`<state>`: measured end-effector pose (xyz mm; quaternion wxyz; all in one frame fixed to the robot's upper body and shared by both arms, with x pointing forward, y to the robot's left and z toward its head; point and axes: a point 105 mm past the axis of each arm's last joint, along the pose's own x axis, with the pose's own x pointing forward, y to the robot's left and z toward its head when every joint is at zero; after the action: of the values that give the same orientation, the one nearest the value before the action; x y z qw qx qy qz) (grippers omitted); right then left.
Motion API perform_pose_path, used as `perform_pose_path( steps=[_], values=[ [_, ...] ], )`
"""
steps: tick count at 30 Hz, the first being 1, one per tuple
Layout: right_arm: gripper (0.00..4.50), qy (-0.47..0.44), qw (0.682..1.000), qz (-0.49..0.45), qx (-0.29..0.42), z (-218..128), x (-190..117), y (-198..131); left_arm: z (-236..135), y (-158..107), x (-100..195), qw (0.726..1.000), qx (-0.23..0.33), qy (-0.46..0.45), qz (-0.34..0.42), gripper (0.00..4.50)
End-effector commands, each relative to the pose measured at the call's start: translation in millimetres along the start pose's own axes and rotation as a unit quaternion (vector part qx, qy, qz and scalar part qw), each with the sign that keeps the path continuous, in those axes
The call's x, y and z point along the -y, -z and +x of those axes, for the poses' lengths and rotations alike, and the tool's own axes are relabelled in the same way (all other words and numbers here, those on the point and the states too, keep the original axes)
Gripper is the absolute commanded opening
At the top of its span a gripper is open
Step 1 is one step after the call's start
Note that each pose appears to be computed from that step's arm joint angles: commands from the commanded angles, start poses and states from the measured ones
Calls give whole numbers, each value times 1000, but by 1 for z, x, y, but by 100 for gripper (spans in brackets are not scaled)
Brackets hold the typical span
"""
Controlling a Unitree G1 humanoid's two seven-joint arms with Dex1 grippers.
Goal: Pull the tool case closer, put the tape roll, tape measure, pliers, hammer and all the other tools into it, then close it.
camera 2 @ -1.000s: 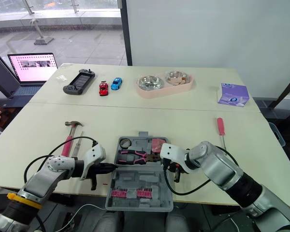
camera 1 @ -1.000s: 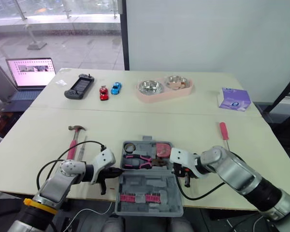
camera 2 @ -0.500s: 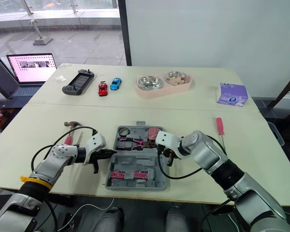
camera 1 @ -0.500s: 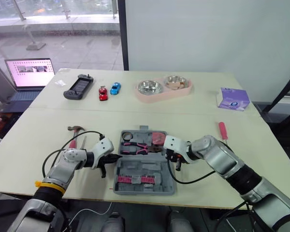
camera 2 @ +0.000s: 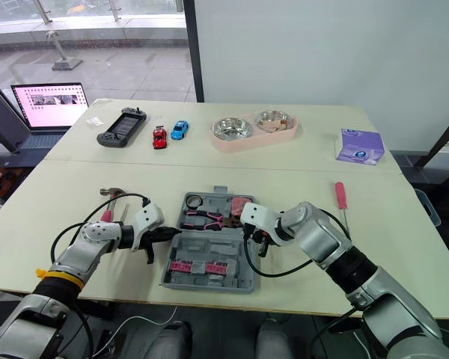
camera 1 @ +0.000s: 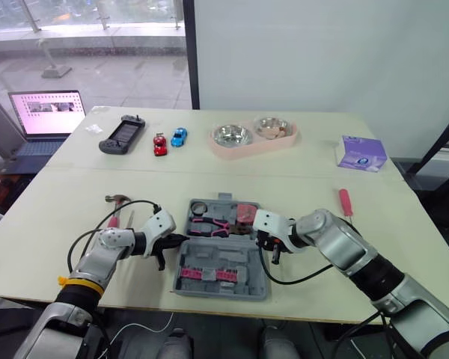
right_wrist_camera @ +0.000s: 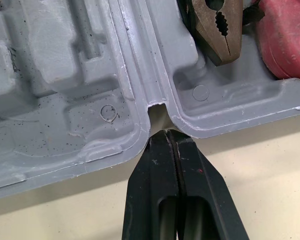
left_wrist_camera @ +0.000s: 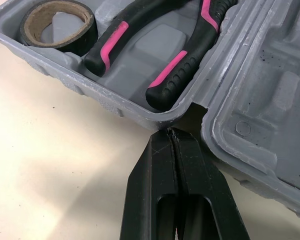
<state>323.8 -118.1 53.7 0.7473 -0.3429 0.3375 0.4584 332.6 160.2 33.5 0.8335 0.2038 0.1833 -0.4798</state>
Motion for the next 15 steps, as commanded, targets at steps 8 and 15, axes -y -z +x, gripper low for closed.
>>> perform_pose_path(
  steps=[8,15],
  values=[
    [0,45,998,-14,40,-7,19,-23,-8,-4,-23,999,6,-52,-3,4],
    [0,49,998,-18,41,-5,23,-26,-7,-4,-21,999,8,-47,-2,4]
  ],
)
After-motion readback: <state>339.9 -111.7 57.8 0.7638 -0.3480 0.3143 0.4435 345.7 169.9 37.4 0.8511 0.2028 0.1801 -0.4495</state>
